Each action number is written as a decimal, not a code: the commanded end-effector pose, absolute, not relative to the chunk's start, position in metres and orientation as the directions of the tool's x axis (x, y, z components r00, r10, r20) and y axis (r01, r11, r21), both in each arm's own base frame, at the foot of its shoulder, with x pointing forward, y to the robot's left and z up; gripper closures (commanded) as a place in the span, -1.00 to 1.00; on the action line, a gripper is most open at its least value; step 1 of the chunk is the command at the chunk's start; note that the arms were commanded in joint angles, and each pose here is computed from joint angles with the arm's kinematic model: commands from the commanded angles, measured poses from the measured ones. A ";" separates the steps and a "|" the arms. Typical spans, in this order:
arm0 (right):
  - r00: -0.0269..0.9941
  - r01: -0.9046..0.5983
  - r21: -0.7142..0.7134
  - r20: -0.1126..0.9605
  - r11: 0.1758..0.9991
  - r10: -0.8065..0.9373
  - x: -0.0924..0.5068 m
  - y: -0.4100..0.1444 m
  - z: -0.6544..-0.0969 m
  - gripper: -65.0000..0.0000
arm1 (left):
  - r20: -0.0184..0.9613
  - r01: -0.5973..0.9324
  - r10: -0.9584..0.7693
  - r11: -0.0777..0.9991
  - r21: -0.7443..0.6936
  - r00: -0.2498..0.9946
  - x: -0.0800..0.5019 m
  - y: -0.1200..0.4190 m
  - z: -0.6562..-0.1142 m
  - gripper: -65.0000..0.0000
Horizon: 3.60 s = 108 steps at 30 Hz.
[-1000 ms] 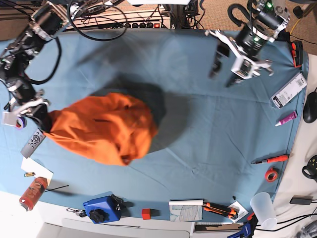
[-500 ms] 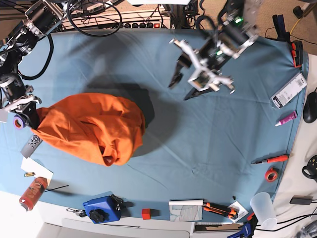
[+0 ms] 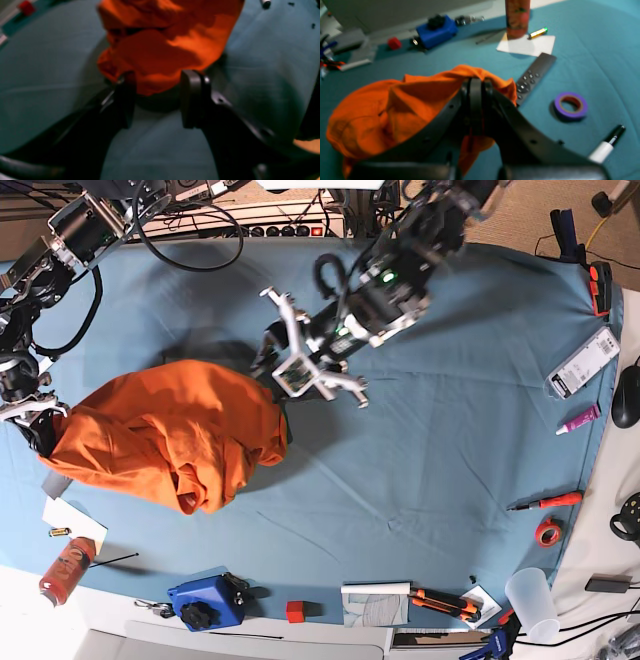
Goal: Layout the t-shirt on the table in an organized manner, then fold the t-shirt properly
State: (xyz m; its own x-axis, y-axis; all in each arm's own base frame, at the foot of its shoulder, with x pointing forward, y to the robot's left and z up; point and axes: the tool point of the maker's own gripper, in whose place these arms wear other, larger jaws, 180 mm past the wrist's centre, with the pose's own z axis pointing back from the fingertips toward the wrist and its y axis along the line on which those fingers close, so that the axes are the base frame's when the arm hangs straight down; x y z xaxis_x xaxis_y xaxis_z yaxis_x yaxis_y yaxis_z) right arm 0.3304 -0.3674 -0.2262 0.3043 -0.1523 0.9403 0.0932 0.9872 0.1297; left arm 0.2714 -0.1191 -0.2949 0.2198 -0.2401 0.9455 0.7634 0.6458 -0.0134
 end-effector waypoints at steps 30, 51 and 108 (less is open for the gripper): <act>0.242 0.087 0.104 0.962 0.991 -0.122 0.335 -0.373 -0.204 1.00 | 0.896 0.769 -0.309 0.637 -0.055 0.320 0.329 -0.180 -0.326 1.00; 0.252 0.087 0.103 0.960 0.991 -0.122 0.335 -0.372 -0.205 1.00 | 0.833 0.608 -0.332 0.794 -0.008 0.443 0.348 -0.141 -0.335 -0.55; 0.056 -0.614 0.262 0.955 0.744 -0.290 0.403 -0.167 -0.104 1.00 | 0.876 -0.074 -0.328 0.924 0.376 0.353 0.282 0.175 -0.217 1.00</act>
